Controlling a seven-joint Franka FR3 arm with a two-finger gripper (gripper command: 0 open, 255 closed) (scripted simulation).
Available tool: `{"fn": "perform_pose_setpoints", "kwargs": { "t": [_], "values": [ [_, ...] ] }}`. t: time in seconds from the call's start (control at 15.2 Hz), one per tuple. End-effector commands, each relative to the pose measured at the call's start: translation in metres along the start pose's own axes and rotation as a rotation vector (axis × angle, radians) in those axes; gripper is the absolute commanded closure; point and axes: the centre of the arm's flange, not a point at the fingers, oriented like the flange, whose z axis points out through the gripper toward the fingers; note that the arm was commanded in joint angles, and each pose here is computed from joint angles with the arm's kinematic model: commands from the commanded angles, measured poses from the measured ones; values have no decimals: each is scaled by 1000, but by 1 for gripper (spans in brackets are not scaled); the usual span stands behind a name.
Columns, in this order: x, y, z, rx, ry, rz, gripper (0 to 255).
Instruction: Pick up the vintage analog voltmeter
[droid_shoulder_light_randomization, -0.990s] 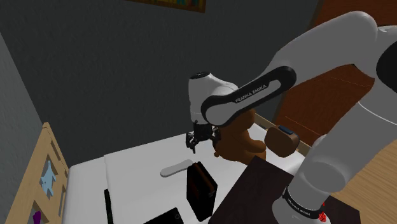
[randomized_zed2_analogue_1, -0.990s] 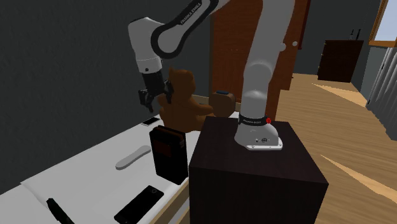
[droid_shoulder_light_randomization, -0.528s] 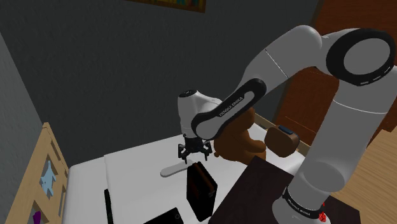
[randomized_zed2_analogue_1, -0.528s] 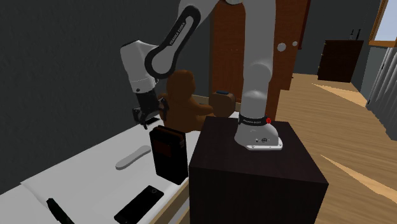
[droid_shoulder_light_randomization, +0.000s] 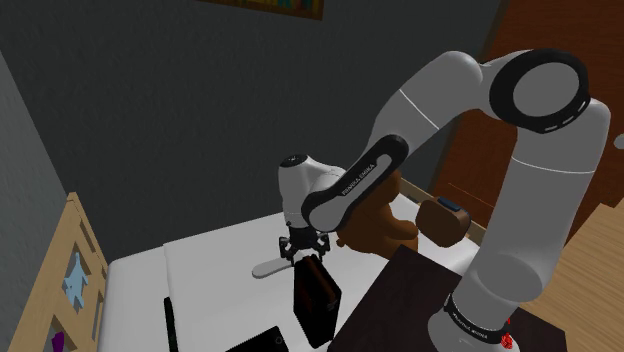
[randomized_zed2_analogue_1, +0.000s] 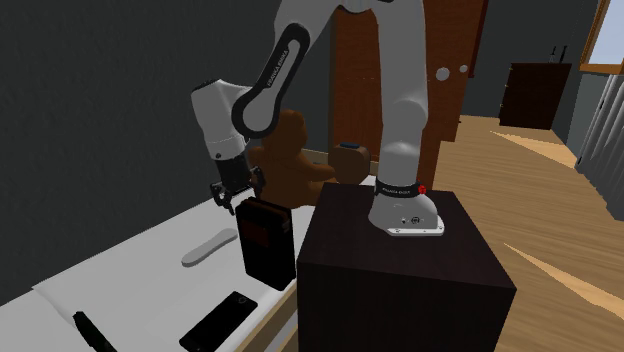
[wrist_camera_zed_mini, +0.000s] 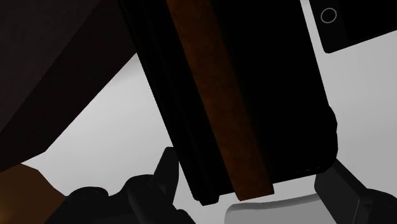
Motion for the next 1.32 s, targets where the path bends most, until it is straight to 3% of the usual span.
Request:
{"fn": "perform_pose_setpoints", "kwargs": {
  "t": [0.0, 0.53, 1.25],
  "values": [
    [0, 0, 1, -1, 0, 0, 255],
    [0, -1, 2, -1, 0, 0, 255],
    [-2, 10, -55, -1, 0, 0, 255]
  ]
}}
